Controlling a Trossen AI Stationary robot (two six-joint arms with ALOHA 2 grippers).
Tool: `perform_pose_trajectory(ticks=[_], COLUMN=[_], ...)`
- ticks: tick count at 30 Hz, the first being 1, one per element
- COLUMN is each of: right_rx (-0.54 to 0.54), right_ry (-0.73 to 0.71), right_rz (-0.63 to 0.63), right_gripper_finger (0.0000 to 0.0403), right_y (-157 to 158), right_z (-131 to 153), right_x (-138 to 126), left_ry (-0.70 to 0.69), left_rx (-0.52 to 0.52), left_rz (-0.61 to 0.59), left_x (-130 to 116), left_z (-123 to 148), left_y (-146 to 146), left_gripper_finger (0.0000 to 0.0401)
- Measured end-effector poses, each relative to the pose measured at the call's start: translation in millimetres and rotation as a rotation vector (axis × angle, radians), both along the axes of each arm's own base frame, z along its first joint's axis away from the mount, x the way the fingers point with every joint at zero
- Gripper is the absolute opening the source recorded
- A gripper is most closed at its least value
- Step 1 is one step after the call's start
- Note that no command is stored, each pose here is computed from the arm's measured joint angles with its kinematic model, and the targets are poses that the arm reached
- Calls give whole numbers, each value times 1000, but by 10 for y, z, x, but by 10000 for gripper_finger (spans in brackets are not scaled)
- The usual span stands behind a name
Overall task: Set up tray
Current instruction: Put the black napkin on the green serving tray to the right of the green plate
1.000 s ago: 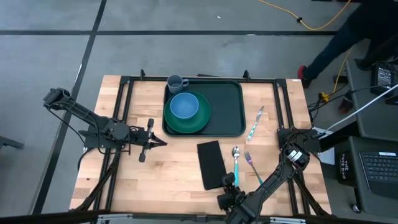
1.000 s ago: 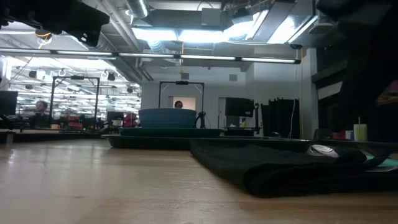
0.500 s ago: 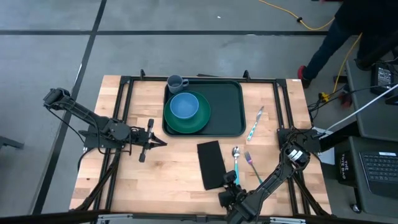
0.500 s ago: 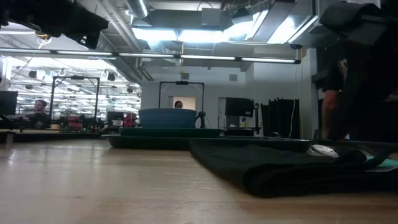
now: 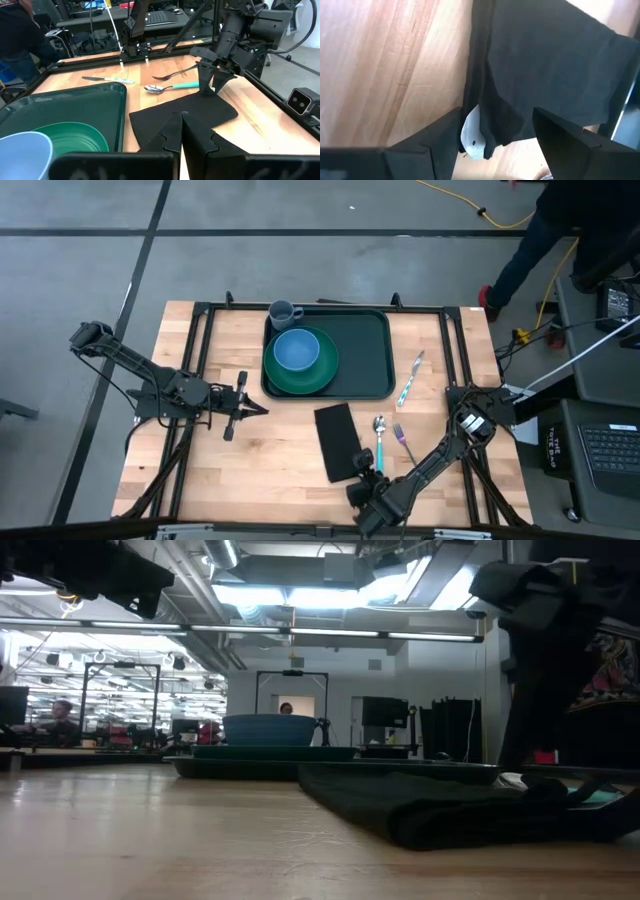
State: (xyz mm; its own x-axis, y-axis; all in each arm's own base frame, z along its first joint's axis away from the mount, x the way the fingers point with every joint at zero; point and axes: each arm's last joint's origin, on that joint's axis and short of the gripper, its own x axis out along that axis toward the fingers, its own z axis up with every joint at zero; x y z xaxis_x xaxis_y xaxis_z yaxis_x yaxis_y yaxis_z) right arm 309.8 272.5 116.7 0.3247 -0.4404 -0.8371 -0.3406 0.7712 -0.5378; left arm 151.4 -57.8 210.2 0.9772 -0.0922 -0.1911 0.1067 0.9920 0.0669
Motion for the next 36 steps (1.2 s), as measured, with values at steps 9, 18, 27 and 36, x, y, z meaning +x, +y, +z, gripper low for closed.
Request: perform_pose_trajectory(ticks=[9,18,27,36], right_rx=[76,154,187,207], right_ry=[71,115,103,-2], right_rz=[-30,-62,-120,-295], right_gripper_finger=[200,152,69,18], right_y=[-119,-177,-189,-181], right_z=[-6,-8,-72,-71], right_x=[111,171,209,226], left_ry=[0,0,-1,1], left_rx=[-1,-1,-3,-19], left_rz=[0,0,0,0], left_x=[0,0,0,-2], left_z=[0,0,1,1], left_y=[0,0,0,-5], left_gripper_finger=[5,3,2,2])
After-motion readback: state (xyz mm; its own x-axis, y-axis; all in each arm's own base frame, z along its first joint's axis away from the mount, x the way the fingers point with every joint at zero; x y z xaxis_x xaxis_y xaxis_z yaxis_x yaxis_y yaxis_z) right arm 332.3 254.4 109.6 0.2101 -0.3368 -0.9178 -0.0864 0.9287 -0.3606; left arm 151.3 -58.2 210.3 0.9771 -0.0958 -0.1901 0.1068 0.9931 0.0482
